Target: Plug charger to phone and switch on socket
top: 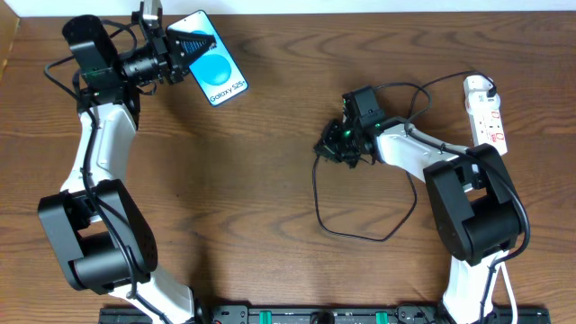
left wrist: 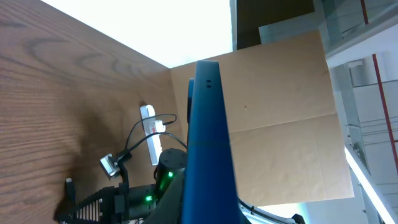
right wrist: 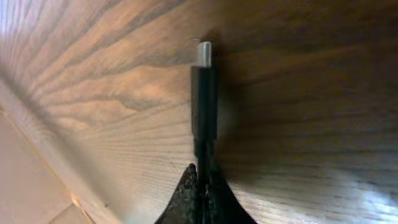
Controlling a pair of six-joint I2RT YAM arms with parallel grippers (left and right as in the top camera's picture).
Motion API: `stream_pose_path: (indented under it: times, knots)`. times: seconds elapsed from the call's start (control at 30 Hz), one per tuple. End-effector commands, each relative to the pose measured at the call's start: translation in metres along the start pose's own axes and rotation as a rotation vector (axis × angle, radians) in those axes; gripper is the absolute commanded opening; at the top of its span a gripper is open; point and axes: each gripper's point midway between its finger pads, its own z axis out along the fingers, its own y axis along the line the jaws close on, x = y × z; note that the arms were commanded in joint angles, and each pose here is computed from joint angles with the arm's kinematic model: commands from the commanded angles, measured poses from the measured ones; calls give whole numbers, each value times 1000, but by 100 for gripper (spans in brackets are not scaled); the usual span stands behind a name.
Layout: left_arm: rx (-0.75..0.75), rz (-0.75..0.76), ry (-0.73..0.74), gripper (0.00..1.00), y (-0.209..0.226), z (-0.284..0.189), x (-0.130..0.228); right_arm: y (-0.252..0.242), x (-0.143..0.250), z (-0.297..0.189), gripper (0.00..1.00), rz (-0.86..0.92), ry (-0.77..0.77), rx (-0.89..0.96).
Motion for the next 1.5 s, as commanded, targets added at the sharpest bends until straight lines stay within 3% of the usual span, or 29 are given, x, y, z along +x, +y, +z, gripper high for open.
stream_pose_path:
  times: [0.0, 0.2, 0.33, 0.47, 0.93, 1.1, 1.47]
  knots:
    - [7, 22, 4, 7, -7, -3, 1, -11, -3, 3, 1, -95, -7, 17]
    - [7, 22, 4, 7, -7, -3, 1, 28, 5, -8, 1, -407, 73, -214]
    - [7, 23, 4, 7, -7, -3, 1, 83, 32, -43, 1, -675, 196, -577]
    - [6, 23, 1, 7, -7, -3, 1, 105, 53, -63, 1, -758, 280, -706]
    - [23, 30, 26, 8, -10, -7, 4, 156, 124, -99, 1, -982, 284, -772]
    - [22, 12, 17, 7, -11, -11, 1, 155, 139, -101, 1, -1032, 231, -673]
    - [46, 18, 70, 7, -18, 1, 11, 183, 151, -115, 1, -1062, 199, -754]
